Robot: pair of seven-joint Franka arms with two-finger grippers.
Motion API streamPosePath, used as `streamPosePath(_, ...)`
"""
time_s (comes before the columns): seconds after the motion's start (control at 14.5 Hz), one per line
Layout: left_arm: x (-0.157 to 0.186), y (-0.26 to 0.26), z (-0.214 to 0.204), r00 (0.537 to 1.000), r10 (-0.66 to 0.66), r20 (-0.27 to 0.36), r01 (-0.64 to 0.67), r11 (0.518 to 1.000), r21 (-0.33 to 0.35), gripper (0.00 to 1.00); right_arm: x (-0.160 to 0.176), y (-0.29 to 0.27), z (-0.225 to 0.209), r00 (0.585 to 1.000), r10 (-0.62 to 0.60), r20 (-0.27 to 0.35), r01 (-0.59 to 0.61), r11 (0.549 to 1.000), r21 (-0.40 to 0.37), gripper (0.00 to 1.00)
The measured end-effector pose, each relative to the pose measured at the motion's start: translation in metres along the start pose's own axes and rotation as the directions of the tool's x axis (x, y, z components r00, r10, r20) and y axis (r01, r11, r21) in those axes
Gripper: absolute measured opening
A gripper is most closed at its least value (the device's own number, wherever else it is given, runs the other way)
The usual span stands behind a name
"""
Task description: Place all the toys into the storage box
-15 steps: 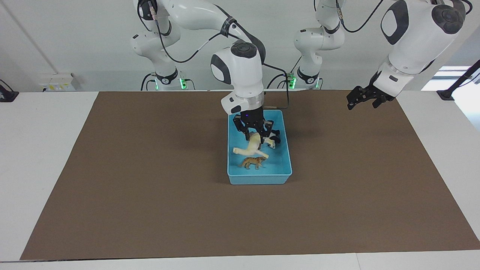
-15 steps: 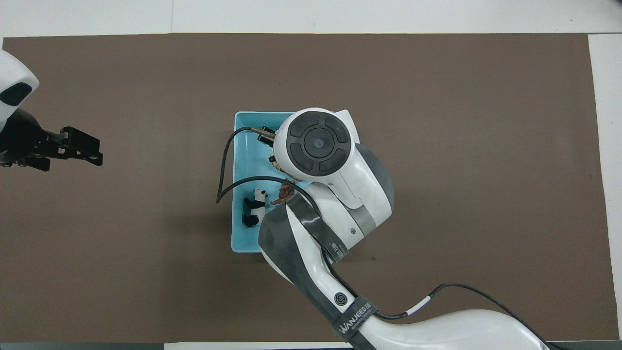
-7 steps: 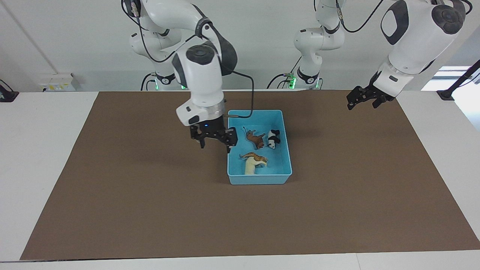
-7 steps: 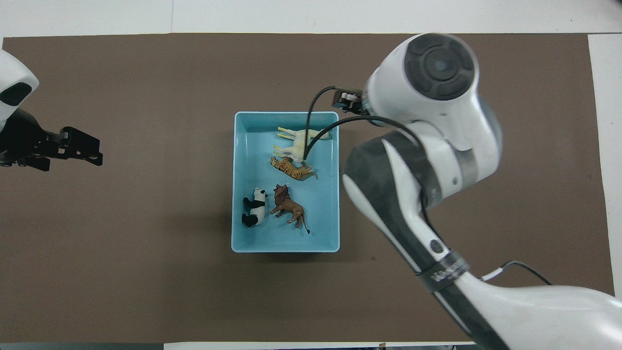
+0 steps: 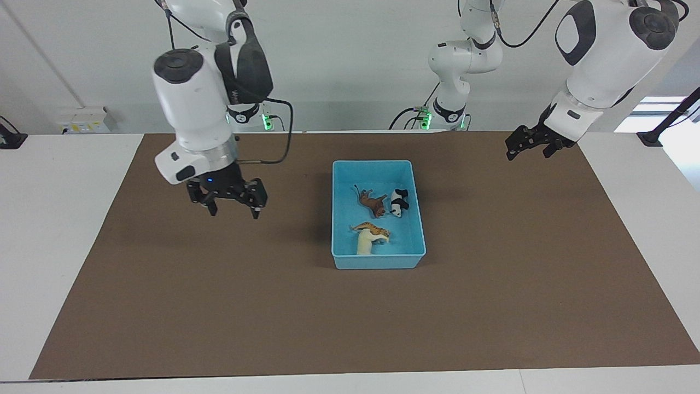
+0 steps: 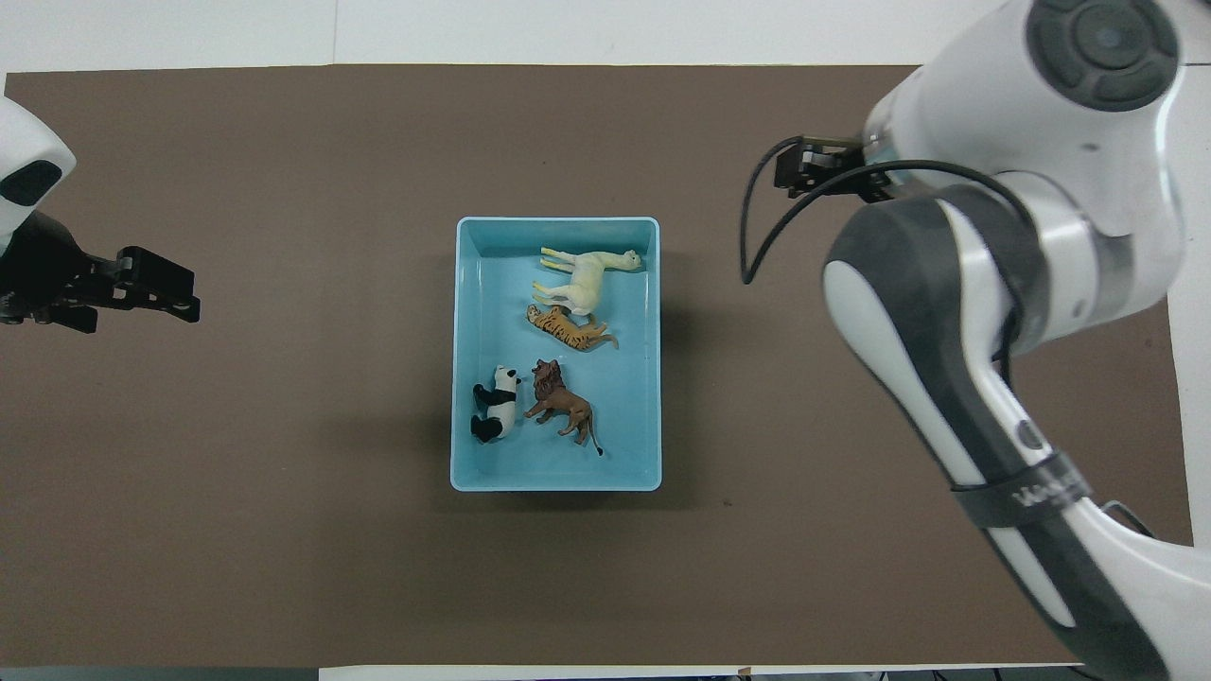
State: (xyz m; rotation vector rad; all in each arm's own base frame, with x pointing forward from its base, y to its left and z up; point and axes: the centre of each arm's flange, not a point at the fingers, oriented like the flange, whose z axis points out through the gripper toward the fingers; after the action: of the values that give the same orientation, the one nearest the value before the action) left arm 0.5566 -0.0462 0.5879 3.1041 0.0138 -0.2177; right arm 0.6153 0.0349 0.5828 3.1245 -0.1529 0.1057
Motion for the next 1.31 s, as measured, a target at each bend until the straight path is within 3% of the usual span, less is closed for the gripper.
streamPosePath(0.21,0.0,0.0,0.0,1.0,0.0,0.0,0.0,1.0,0.0,1.0,-0.015,0.047,-0.013,0.998,0.051,0.019,-0.051,0.999,-0.001,1.0)
streamPosePath(0.48,0.0,0.0,0.0,1.0,0.0,0.0,0.0,1.0,0.0,1.0,-0.021,0.072,0.002,0.998,0.032,0.053,-0.031,1.0,-0.003,1.0)
streamPosePath(1.31,0.0,0.0,0.0,1.0,0.0,0.0,0.0,1.0,0.0,1.0,-0.026,0.082,0.007,0.996,0.007,0.093,-0.007,1.0,-0.003,1.0)
